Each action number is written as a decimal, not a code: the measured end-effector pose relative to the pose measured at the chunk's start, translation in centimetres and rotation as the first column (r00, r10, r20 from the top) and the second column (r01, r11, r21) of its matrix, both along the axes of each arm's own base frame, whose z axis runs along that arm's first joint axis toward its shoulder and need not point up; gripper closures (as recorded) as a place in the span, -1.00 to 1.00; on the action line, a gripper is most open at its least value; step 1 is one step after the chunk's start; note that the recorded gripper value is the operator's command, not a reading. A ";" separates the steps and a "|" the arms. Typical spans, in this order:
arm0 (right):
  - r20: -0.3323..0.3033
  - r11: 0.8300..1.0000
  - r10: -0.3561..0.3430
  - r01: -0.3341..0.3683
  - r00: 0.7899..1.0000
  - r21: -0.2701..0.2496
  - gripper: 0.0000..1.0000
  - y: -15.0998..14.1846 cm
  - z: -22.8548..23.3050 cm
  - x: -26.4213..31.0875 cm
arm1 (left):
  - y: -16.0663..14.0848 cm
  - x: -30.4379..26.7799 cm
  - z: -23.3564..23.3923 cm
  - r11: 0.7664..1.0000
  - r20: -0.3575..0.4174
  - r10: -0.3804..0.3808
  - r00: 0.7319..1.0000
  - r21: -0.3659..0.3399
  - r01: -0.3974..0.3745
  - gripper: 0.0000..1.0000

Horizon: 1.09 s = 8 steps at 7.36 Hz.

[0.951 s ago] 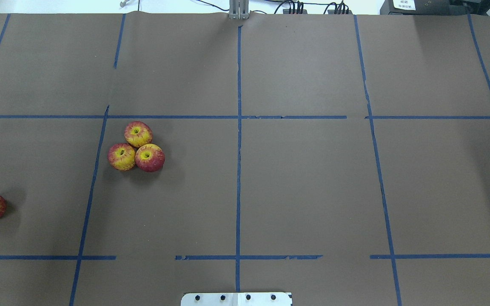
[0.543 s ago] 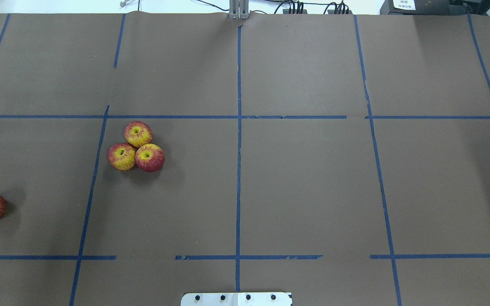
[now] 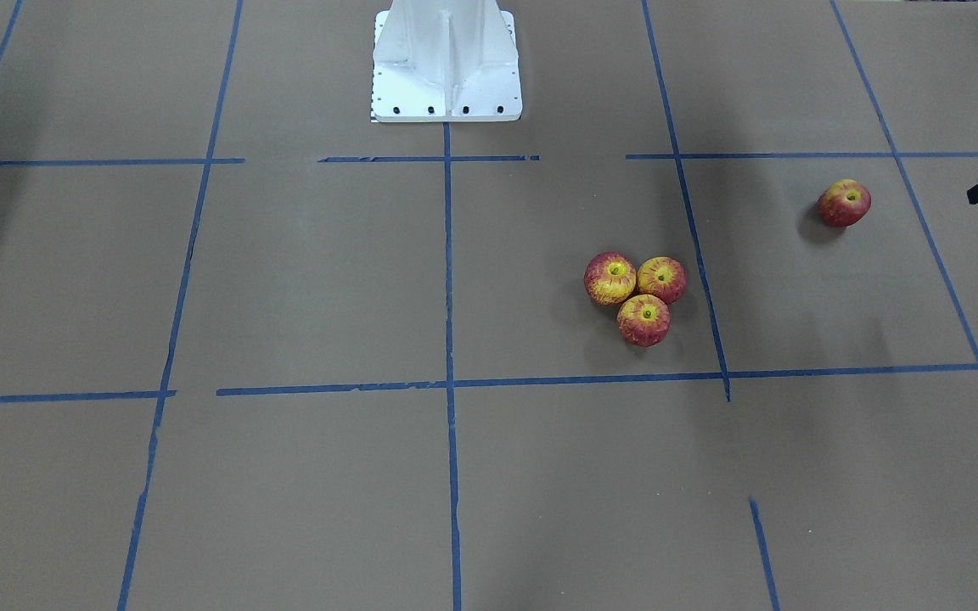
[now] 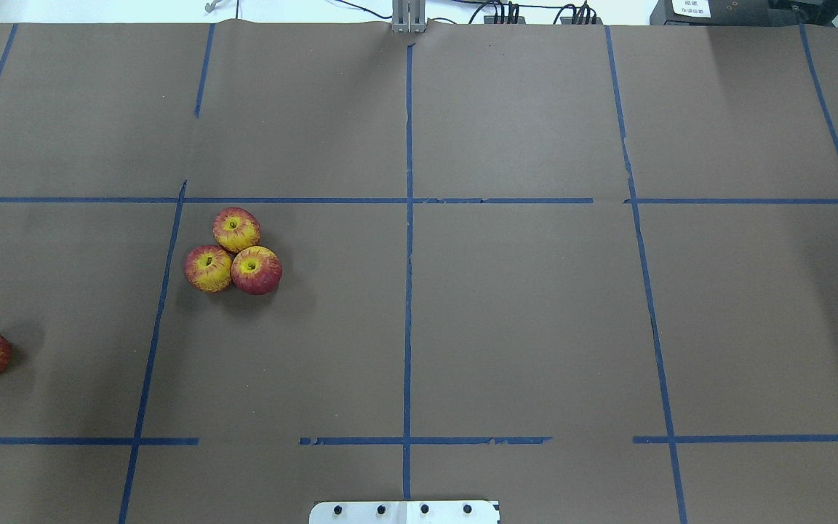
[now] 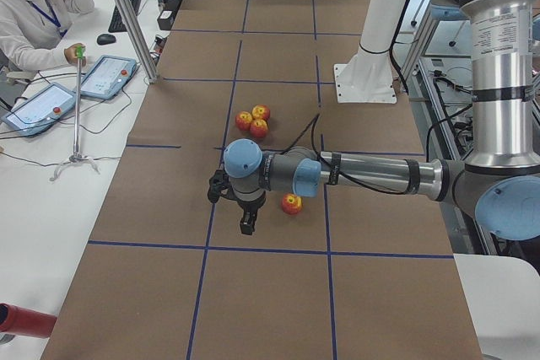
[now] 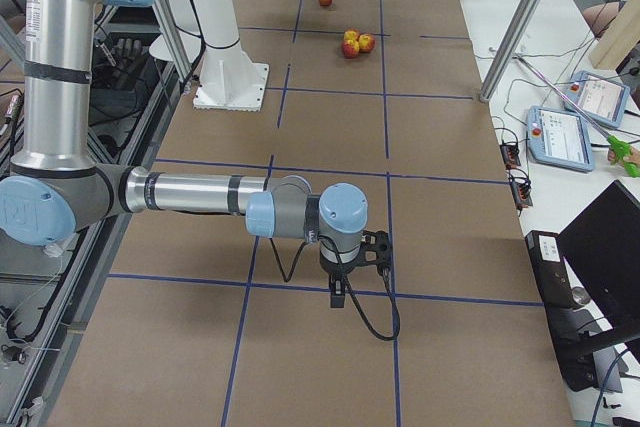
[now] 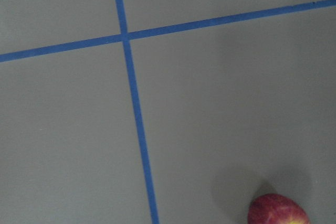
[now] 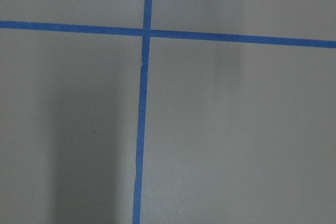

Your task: Stack apples

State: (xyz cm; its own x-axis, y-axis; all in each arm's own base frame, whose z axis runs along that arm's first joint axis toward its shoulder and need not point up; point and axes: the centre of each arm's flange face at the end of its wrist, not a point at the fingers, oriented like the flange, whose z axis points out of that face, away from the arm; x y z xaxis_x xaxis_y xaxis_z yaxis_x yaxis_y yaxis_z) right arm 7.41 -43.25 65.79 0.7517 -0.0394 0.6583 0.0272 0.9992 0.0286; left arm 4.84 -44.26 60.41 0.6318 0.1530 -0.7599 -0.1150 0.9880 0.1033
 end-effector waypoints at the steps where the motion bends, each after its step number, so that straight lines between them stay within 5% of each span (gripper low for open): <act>1: 0.000 1.000 0.000 0.000 1.000 0.000 -1.00 0.0 0.0 0.0 | 0.6 4.5 -0.9 0.999 -0.001 -0.011 1.000 -0.033 0.010 -1.00; 4: 0.000 1.000 0.000 0.000 1.000 0.000 -1.00 0.0 0.0 0.0 | 3.0 13.4 -2.0 0.992 0.034 -0.038 0.999 -0.117 0.042 -1.00; 8: 0.000 1.000 0.000 0.000 1.000 0.000 -1.00 0.0 0.0 0.0 | 5.6 15.0 -0.1 0.985 0.090 -0.026 0.996 -0.166 0.041 -1.00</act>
